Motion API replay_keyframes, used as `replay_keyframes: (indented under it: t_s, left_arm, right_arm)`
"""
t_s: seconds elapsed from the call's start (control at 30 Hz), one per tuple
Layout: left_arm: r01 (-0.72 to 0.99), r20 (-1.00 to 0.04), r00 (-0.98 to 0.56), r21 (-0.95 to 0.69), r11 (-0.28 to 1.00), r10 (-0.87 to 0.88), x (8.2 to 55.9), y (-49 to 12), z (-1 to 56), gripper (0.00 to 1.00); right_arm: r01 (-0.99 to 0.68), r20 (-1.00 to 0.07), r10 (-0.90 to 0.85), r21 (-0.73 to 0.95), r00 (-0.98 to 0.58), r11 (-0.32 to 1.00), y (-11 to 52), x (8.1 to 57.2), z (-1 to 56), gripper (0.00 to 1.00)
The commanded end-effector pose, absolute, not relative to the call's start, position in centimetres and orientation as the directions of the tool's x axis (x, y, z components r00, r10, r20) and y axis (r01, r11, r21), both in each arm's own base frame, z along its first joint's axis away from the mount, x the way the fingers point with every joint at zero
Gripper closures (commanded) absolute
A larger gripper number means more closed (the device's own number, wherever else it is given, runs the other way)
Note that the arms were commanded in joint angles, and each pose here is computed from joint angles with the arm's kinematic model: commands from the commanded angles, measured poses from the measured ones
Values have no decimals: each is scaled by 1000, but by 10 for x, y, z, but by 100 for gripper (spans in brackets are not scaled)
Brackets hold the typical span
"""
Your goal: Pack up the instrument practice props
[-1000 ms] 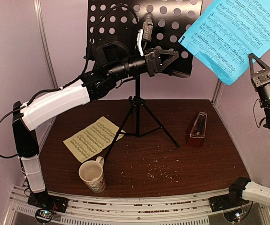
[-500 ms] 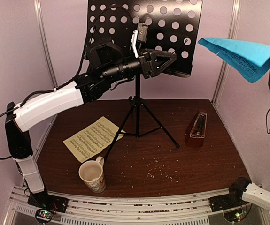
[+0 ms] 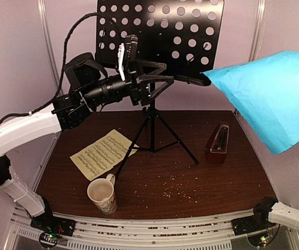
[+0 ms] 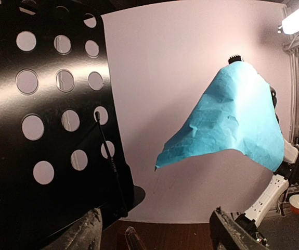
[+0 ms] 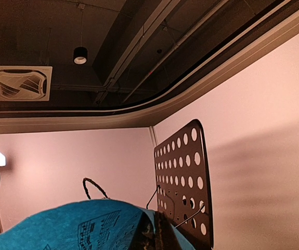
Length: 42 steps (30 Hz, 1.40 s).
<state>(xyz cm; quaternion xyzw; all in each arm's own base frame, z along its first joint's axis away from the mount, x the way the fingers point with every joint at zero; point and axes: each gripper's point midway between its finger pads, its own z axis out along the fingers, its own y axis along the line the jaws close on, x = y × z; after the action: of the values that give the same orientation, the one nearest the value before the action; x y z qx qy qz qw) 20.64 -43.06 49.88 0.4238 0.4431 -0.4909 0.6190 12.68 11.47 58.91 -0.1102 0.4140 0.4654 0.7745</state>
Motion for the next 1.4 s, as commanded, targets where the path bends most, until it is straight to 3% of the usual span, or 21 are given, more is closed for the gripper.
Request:
replay_keyframes:
  t_s: [0.0, 0.27, 0.47, 0.67, 0.9, 1.17, 1.37]
  left_arm:
    - [945, -915, 305, 257, 200, -265, 189, -408, 504, 25]
    - [891, -880, 430, 378, 253, -200, 180, -394, 447, 23]
    - [910, -915, 373, 329, 251, -151, 179, -400, 397, 23]
    - [929, -930, 334, 296, 223, -156, 173, -422, 372, 21]
    - [903, -933, 345, 301, 307, -100, 188, -438, 350, 20]
    - [914, -943, 330, 309, 264, -37, 184, -440, 326, 17]
    - [858, -942, 334, 315, 406, 24, 200, -411, 307, 14]
  right_arm:
    - [-876, -814, 573, 205, 96, 437, 143, 123, 574, 100]
    - [-826, -825, 551, 395, -126, 402, 166, 165, 526, 100]
    - [-665, -760, 543, 615, -358, 423, 179, 208, 451, 100]
    - [-551, -634, 560, 763, -534, 338, 194, 222, 388, 100]
    - [-510, -586, 553, 804, -593, 305, 200, 223, 370, 100]
    - [-503, -588, 549, 804, -594, 317, 200, 226, 372, 100]
    - [-521, -595, 544, 797, -592, 306, 201, 222, 380, 100]
